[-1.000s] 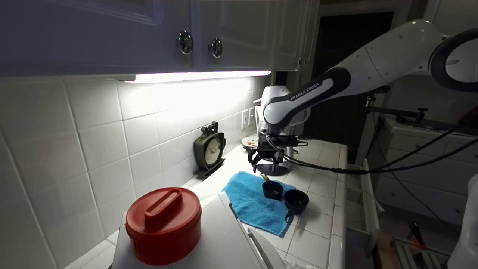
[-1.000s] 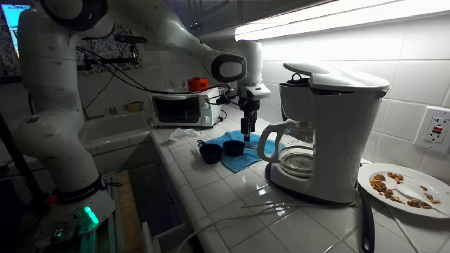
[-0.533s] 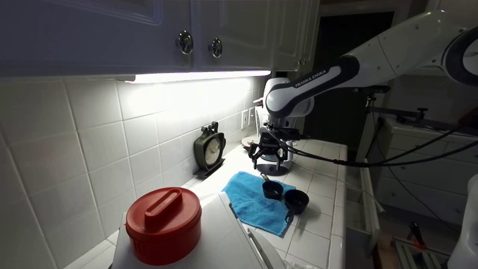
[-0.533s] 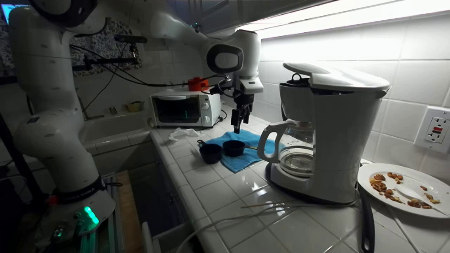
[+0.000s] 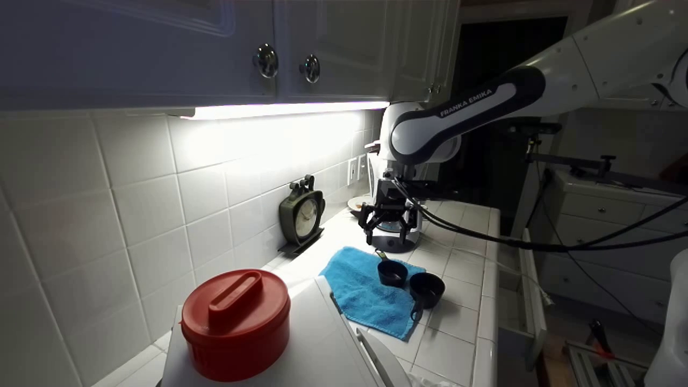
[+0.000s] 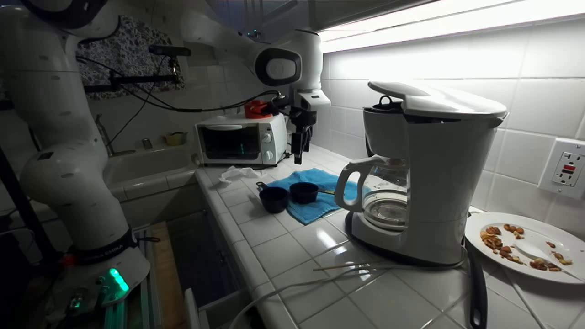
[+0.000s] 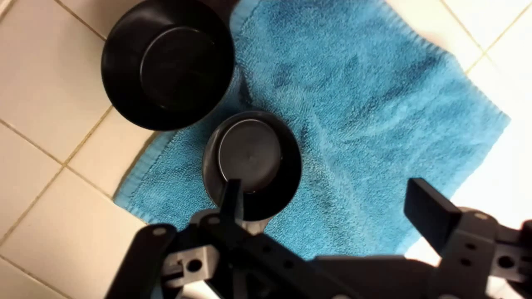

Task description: Unstack the black pots

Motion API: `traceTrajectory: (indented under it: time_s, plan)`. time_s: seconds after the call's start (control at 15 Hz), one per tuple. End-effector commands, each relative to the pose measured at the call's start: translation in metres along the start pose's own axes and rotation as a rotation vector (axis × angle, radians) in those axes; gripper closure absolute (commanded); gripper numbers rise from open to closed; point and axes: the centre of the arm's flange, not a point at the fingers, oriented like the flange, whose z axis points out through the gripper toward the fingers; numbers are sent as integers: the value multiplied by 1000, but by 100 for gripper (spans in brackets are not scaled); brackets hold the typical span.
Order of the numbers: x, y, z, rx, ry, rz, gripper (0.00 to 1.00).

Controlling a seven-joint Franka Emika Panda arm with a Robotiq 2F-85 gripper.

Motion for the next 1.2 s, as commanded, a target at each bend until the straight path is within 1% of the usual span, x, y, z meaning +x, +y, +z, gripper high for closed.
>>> traceTrajectory:
  time_s: [0.0,0.27,0.4,0.53,0.67,0.8,1.0,1.13]
  plan:
    - [-40,22,-21,-24,10,-194,0]
    - [-62,39,-35,-51,17,-369,0]
    - [-69,46,-40,-79,33,-427,0]
    - [-76,51,-44,-102,67,-472,0]
    - [-80,55,-46,-112,118,-510,0]
    - [-83,56,-48,-103,168,-532,0]
    - [-88,58,-48,-58,243,-549,0]
    - [-89,59,-48,-34,275,-551,0]
